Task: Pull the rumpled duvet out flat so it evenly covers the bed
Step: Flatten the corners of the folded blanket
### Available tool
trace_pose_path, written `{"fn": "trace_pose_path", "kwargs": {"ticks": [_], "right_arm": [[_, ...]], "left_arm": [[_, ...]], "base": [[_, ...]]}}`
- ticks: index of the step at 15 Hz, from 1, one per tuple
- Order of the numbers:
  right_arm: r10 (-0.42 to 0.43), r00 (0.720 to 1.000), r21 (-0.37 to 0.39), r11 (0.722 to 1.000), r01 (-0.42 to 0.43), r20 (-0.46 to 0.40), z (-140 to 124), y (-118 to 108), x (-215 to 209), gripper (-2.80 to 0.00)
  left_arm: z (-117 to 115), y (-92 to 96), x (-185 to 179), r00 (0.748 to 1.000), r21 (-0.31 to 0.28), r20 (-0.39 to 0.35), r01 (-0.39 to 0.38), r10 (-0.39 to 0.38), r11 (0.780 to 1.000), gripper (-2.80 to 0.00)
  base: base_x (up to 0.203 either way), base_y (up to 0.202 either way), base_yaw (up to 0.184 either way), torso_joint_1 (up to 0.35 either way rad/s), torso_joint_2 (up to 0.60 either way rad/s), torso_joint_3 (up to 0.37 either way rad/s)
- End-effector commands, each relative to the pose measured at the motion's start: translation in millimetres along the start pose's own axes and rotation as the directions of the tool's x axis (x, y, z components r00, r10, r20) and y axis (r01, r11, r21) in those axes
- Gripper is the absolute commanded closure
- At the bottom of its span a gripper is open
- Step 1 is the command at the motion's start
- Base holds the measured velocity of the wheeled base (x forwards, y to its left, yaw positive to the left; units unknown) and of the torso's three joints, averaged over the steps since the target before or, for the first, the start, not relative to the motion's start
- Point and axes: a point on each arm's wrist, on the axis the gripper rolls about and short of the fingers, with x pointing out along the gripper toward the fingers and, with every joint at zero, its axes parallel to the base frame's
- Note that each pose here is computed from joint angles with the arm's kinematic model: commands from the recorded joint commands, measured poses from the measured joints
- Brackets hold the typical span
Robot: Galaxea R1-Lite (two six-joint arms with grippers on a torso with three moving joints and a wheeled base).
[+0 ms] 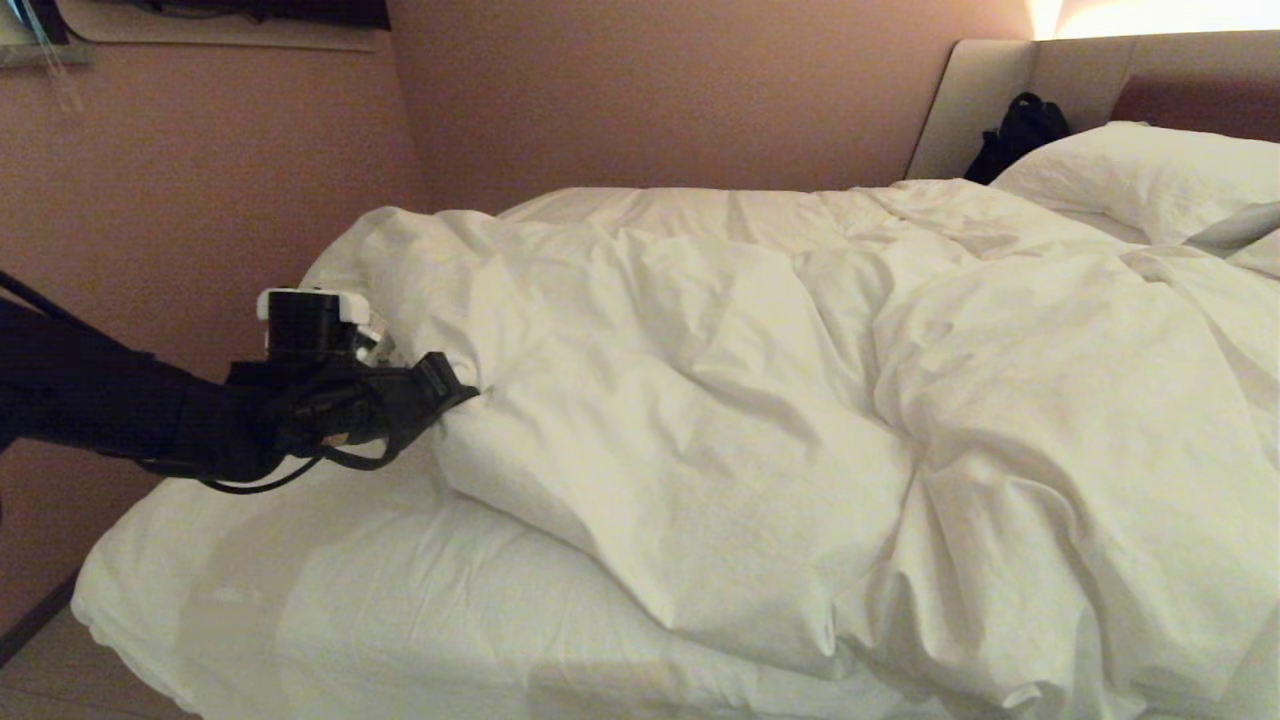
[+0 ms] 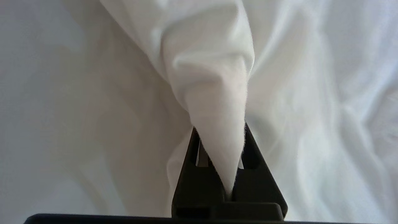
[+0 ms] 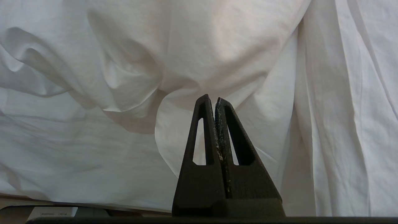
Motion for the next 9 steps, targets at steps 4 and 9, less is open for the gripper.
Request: {"fn": "trace_pose_path", "kwargs": {"ticks": [4, 9], "right_arm": [[0.001, 1.0, 0.0, 1.0, -0.001, 0.0, 0, 0, 0, 0.0], [0.001, 1.0, 0.0, 1.0, -0.001, 0.0, 0, 0, 0, 0.0]], "left_arm": [[5, -74.0, -80, 0.994, 0.049, 0.004, 0.109, -0.11, 0.993, 0.0], [-6, -116.7, -129, 0.98, 0.028, -0.014, 0.198, -0.198, 0.98, 0.0]], "base": [[0.0, 0.0, 0.0, 0.0, 0.0, 0.0], [0.0, 0.0, 0.0, 0.0, 0.0, 0.0]]}}
